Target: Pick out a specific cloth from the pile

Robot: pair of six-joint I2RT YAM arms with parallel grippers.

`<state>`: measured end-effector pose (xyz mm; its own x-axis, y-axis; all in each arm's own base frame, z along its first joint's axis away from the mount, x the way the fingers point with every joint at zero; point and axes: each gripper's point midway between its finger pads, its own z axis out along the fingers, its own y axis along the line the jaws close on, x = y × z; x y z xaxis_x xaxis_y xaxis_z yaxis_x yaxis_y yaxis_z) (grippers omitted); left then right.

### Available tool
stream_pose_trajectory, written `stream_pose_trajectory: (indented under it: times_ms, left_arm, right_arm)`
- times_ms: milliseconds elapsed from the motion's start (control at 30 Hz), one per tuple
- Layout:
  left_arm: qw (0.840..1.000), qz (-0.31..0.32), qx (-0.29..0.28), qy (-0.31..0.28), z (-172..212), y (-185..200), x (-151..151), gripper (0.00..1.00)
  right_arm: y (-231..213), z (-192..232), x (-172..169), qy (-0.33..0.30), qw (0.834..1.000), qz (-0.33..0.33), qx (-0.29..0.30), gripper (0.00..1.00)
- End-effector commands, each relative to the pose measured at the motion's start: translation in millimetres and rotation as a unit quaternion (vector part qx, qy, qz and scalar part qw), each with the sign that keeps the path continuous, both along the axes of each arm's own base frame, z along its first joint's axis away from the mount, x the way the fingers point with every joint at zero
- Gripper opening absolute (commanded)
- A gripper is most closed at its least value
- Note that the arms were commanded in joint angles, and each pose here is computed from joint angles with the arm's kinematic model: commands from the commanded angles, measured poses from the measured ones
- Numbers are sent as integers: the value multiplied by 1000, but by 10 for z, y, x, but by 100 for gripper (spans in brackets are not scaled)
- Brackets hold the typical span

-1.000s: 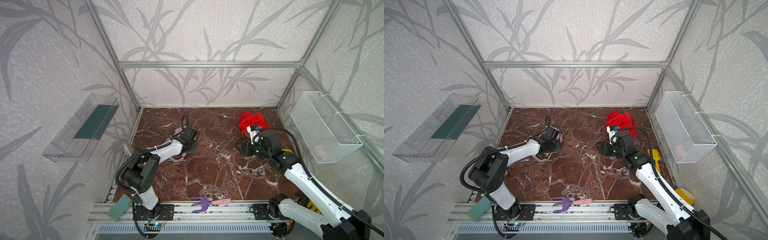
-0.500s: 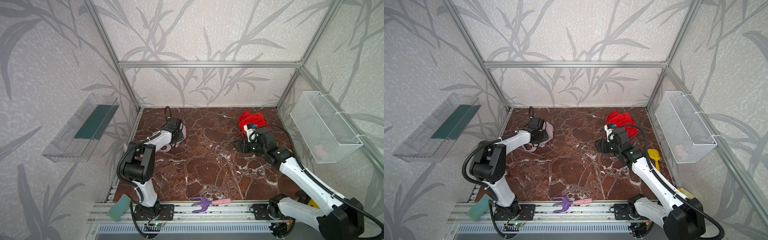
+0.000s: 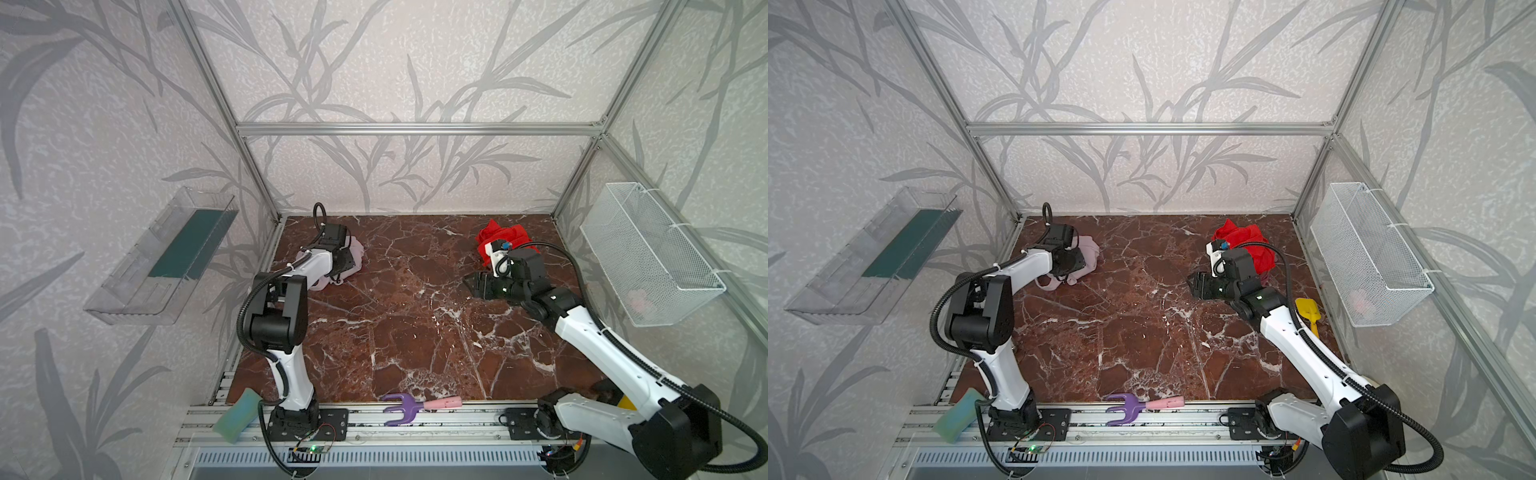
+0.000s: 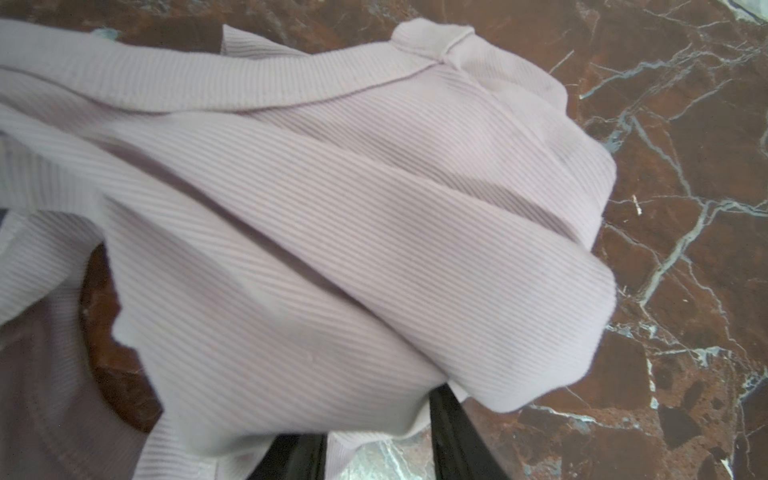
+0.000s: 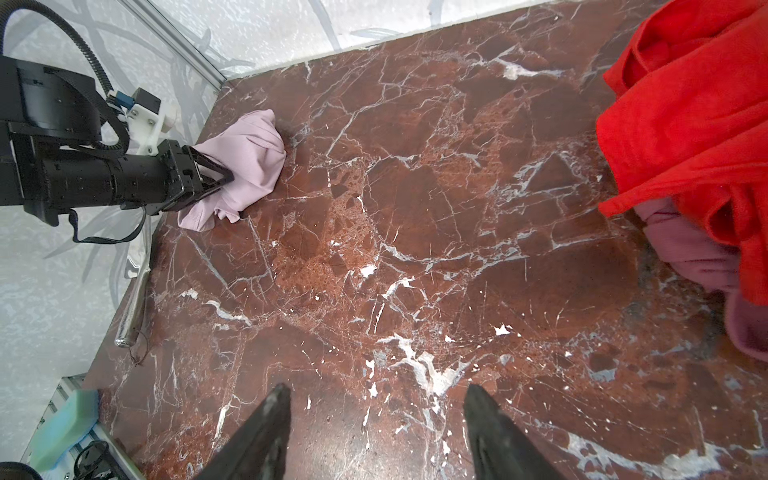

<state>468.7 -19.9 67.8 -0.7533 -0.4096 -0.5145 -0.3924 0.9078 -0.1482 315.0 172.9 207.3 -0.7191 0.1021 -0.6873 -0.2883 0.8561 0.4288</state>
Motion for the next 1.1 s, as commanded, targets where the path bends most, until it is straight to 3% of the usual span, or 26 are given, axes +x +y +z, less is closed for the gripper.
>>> stream_pose_trajectory:
  times_ms: [0,200,533,800,933,1067]
  left_arm:
    - [1000,3,14,2,80,104,11,39]
    - [1000,-8,12,-4,185,119,-18,39]
    - [995,-46,-28,-84,740,-189,-230,40]
    - [987,-94,26,-130,1163,-426,-619,41]
    - [980,-85,66,-170,1387,-332,-792,42]
    - [972,-65,90,-205,1476,-180,-948,53]
  right_arm:
    - [-28,209,7,-29,1000,-1,0,66]
    - [-124,206,-23,-37,999,-19,-13,66]
    - [-280,224,-94,-58,997,-35,-44,67]
    - [-531,323,-23,-103,985,-65,-119,67]
    - [-679,391,40,-133,975,-91,-154,68]
    - [-810,444,104,-181,958,-109,-195,69]
